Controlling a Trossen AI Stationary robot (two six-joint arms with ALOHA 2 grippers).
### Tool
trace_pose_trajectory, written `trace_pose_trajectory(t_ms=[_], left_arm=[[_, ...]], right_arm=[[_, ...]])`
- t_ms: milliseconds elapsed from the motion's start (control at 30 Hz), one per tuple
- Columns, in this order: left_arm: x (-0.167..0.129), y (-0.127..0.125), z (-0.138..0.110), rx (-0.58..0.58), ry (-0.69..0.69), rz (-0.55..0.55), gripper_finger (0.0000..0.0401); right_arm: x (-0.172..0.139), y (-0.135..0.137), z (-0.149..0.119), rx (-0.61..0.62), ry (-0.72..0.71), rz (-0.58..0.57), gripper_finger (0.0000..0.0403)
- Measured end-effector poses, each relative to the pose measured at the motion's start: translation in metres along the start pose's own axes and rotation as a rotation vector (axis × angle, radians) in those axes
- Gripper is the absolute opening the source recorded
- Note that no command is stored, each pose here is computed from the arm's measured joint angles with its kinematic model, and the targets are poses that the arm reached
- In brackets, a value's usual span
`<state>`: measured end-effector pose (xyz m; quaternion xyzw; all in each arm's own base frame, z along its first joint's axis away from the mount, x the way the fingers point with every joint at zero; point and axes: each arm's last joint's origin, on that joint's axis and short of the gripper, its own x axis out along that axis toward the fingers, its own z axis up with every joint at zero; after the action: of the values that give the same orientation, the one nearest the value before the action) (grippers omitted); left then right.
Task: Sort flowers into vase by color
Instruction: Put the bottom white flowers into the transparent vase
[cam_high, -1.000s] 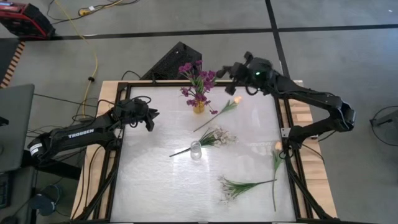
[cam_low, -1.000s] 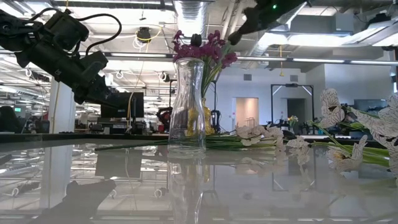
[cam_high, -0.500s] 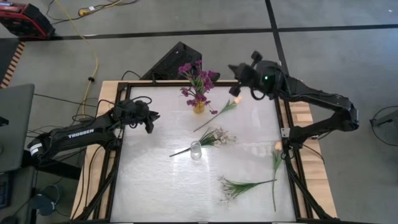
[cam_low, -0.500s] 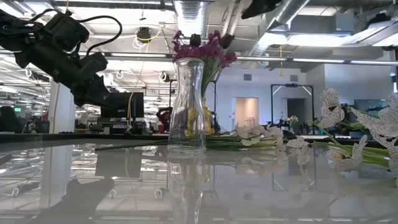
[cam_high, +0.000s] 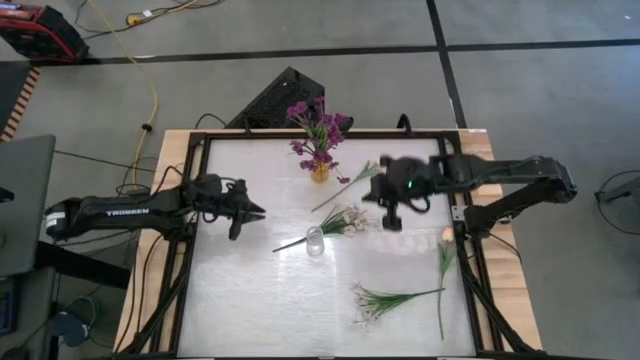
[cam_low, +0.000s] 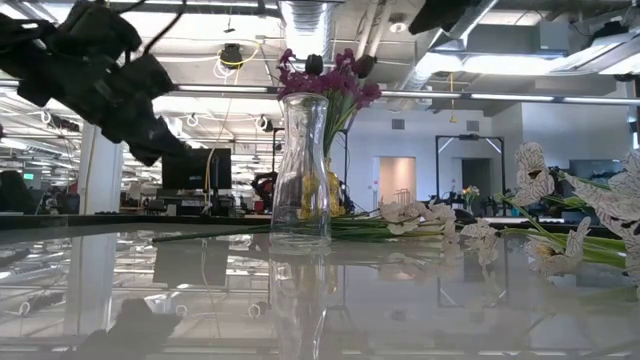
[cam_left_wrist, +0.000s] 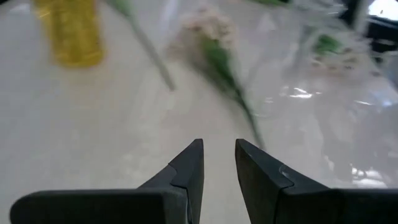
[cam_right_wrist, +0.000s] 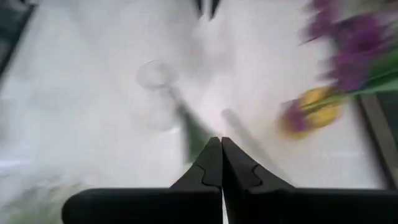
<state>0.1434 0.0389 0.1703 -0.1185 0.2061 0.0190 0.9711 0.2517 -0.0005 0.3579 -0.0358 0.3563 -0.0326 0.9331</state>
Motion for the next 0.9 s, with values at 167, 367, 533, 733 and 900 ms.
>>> trace_pose_trajectory(t_ms=[167,367,533,733,900], left_arm=[[0.007,-0.023,0.004,0.099,-0.045,-0.148,0.008],[0.016,-0.046,0.007,0.234,-0.109,-0.258,0.0086],[0.026,-0.058,0.007,0.304,-0.161,-0.229,0.0128],[0.04,-0.062,0.007,0.333,-0.212,-0.212,0.0186],[0.05,-0.062,-0.002,0.444,-0.159,-0.23,0.0198]], right_arm=[[0.016,0.046,-0.007,0.0,0.112,0.116,0.0021],[0.042,0.102,-0.022,-0.071,0.261,0.151,0.0036],[0.069,0.141,-0.042,-0.142,0.398,0.198,0.0076],[0.083,0.166,-0.068,0.026,0.64,0.187,0.0139],[0.091,0.176,-0.086,0.181,0.896,0.226,0.0188]])
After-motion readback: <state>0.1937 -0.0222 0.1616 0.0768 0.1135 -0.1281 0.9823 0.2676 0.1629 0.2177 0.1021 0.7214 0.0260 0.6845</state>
